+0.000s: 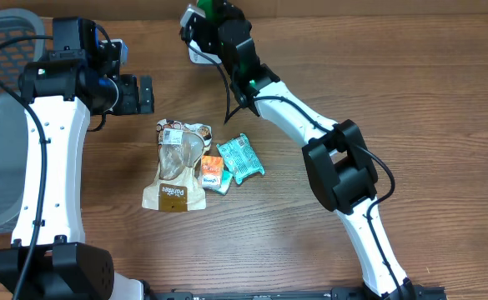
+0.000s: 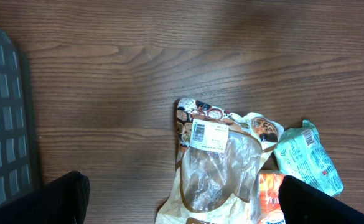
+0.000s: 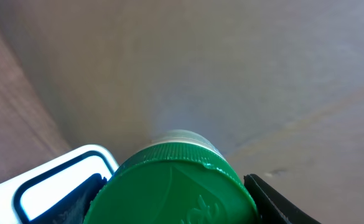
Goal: Scan the item barcode
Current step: 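Hold the jar under the scanner with the right gripper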
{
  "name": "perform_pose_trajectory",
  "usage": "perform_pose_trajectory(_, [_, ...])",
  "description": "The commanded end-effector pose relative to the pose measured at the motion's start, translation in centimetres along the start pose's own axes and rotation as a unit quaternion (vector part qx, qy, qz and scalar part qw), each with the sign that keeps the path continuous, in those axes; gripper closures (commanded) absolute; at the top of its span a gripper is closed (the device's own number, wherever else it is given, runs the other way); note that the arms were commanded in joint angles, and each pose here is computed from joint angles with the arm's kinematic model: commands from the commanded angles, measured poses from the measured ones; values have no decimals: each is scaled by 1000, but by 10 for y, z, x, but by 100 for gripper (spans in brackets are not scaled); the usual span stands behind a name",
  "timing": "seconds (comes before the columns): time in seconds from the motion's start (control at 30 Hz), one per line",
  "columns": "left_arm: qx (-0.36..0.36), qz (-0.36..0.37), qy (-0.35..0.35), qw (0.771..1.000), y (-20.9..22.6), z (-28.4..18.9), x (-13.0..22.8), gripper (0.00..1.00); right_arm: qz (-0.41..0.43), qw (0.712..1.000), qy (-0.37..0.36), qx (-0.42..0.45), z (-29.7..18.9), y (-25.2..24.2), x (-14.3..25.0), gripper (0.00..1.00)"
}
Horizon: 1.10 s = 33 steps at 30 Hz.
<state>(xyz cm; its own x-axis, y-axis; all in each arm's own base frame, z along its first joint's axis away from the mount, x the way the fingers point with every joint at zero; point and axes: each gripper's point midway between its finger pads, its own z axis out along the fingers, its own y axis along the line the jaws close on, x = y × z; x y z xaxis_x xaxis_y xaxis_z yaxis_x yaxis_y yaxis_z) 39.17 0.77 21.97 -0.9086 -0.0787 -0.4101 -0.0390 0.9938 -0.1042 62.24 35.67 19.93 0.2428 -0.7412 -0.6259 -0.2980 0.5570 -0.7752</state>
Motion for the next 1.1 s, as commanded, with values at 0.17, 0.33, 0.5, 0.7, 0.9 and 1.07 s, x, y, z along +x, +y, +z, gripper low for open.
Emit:
perform_pose_trajectory(0.17, [6, 9, -8, 1000, -1, -2, -6, 0, -14, 999, -39, 3, 6, 2, -5, 67])
perform_pose_trajectory(0.33, [6, 9, -8, 1000, -1, -2, -6, 0, -25, 999, -35, 0, 9, 4, 5, 67])
perform_pose_trajectory(0.5, [6, 9, -8, 1000, -1, -2, -6, 1, -25, 999, -33, 0, 10, 1, 10, 67])
perform_pose_trajectory(0.7, [6, 9, -8, 1000, -1, -2, -6, 1, -27, 999, -29, -21, 10, 9, 15, 67])
perform_pose_trajectory(0.9, [6, 9, -8, 1000, -1, -2, -6, 0, -25, 999, -32, -20, 10, 9, 14, 67])
perform_pose_trajectory(1.07, [6, 9, -8, 1000, -1, -2, -6, 1, -16, 999, -42, -9, 9, 3, 7, 67])
